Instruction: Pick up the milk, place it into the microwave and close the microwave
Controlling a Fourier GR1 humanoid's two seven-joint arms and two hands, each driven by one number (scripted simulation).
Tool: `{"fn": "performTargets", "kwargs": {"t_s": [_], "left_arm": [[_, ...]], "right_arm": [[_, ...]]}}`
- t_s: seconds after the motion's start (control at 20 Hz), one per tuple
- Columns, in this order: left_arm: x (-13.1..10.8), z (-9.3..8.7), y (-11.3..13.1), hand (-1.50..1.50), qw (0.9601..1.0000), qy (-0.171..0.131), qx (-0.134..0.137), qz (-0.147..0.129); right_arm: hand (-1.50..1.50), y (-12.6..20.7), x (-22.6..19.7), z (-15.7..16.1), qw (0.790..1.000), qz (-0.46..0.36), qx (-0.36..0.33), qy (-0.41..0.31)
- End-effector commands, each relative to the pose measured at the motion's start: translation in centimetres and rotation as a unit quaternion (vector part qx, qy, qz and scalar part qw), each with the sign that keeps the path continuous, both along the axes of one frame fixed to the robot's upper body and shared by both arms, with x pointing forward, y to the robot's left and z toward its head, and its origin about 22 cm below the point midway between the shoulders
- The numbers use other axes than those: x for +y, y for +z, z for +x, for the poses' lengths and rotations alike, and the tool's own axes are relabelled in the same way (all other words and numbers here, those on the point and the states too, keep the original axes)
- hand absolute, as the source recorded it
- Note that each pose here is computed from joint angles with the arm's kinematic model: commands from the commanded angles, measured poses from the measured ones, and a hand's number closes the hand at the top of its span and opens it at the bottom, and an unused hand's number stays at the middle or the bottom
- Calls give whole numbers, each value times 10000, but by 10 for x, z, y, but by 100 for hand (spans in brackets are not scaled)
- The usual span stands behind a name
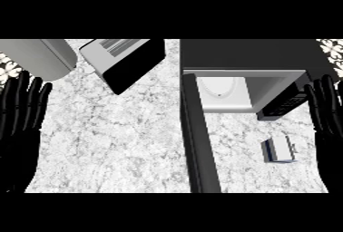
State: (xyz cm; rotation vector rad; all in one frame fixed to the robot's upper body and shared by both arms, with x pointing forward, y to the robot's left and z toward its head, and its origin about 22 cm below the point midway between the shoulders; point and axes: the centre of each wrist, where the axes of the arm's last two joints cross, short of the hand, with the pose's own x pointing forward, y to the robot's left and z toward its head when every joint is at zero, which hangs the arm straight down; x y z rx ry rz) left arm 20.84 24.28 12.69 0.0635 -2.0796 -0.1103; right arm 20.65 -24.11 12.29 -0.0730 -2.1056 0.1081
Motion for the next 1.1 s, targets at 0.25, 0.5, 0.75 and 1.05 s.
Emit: {"fn": "performTargets", "kwargs": {"t_s": [0.25, 0.5, 0.75, 1.05], "left_arm": [[-24, -18, -11, -150, 9990, 407, 0, -182], [-6, -61, -18, -150, 9948, 675, 435, -623], [-6, -78, -15, -150, 9940, 648, 592, -653], [7, -101, -11, -150, 9943, 549, 635, -660]], "right_arm": [[-150, 10, -32, -27, 9875, 77, -273, 1553], [-150, -6, -53, -47, 9824, -194, 354, 1826], [-150, -6, -54, -69, 9865, -269, 407, 1563], [-150, -22, -72, -67, 9912, -460, 570, 1104]]}}
